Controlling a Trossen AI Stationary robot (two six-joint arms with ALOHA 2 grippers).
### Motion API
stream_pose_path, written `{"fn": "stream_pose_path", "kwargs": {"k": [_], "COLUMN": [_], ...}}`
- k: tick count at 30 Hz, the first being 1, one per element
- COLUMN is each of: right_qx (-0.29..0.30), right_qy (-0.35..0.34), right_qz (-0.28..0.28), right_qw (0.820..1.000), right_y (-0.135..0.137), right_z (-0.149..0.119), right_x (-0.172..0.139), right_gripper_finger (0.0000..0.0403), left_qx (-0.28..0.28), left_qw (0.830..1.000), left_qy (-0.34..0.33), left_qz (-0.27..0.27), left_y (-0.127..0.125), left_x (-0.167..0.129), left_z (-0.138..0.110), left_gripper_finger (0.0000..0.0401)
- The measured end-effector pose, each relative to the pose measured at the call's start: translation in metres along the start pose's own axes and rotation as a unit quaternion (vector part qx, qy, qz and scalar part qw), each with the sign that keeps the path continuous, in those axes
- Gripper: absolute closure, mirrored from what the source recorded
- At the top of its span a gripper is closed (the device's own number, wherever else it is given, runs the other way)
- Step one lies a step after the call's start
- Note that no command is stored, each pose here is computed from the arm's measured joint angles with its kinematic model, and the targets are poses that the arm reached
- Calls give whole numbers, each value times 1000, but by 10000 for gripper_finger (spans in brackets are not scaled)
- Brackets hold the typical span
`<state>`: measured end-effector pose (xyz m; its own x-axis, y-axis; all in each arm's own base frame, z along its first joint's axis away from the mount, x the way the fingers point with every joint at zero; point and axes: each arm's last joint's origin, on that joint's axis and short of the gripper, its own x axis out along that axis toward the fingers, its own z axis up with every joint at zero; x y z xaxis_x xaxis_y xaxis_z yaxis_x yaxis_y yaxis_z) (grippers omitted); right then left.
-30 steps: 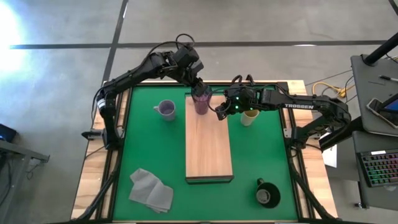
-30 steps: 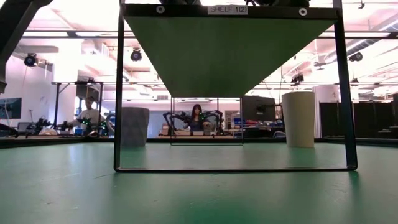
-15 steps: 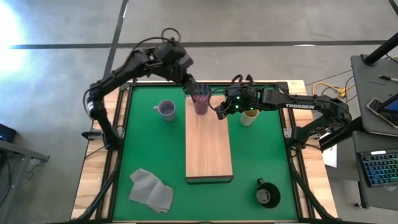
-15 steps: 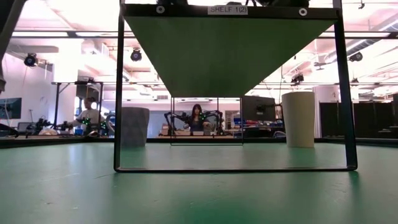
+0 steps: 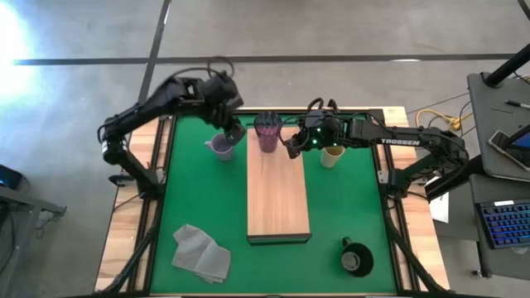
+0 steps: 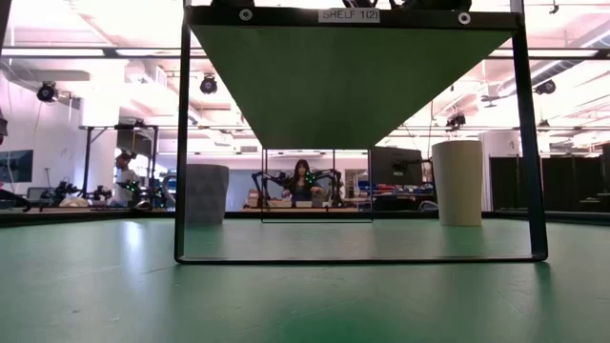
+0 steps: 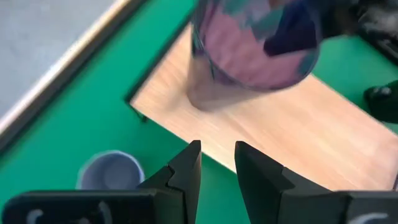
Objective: Stack small to large cups/mugs on shelf
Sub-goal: Put the violet cup on the shelf
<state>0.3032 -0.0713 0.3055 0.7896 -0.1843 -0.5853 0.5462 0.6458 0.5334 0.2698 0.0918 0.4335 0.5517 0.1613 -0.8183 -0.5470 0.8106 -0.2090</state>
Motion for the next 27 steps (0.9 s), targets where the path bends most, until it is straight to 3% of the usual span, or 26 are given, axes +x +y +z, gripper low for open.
{"fn": "stream_pose_path", "kwargs": {"k": [3, 8, 17, 27], "right_qx": [0, 2, 4, -1], "right_qy": [-1, -1, -1, -1], "right_qz": [-1, -1, -1, -1], "right_qw": [1000, 1000, 1000, 1000], "right_y": [0, 0, 0, 0], "right_z": [0, 0, 0, 0], "right_x": [0, 0, 0, 0], "right_gripper_finger": [394, 394, 394, 394], "left_qx": [4, -6, -12, -15], "left_qw": [1000, 1000, 998, 998], "left_qy": [23, 3, -42, -30], "left_qz": [2, -19, -50, -45], "left_y": [-3, -8, -9, -7], "left_x": [23, 50, 65, 77], "left_z": [-7, -7, -1, 1], "left_gripper_finger": [317, 317, 317, 317]}}
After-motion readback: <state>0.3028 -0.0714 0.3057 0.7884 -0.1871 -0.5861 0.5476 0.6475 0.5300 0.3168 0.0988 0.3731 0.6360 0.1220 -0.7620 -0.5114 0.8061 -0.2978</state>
